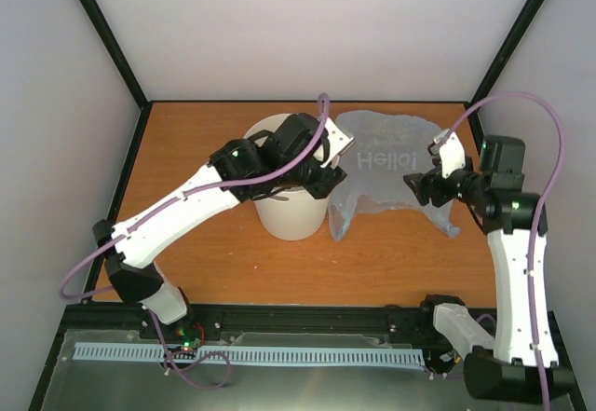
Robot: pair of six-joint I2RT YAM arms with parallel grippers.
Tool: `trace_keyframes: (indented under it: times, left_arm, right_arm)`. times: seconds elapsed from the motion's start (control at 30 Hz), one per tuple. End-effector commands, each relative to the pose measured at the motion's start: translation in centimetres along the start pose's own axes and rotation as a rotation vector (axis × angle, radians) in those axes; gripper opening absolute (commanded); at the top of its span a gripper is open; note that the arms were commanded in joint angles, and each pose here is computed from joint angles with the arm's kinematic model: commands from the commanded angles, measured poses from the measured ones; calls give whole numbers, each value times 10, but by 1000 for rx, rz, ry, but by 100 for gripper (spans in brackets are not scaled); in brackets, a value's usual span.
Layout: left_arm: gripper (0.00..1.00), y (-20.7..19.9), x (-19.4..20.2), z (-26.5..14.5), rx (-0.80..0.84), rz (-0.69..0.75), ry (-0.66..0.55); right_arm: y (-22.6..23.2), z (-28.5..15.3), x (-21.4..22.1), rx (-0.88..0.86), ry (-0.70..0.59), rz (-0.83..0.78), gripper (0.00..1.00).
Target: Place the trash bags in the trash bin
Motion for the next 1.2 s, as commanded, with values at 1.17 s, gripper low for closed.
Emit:
trace_keyframes:
  times: [1.17]
  left_arm:
    - [78, -55, 133, 169, -73, -141, -95]
  right_arm:
    - [-83, 27, 172, 130, 585, 121, 91]
Point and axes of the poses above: each gripper's point midway between its finger pads, its own z axis out along the fingers, its own y axis along the line the jaws close on, x = y × z, the point moved 10 cm from there along -z, back along the fingers, and after that the axes turned 3 degrees about -z, right-handed, at the moved point
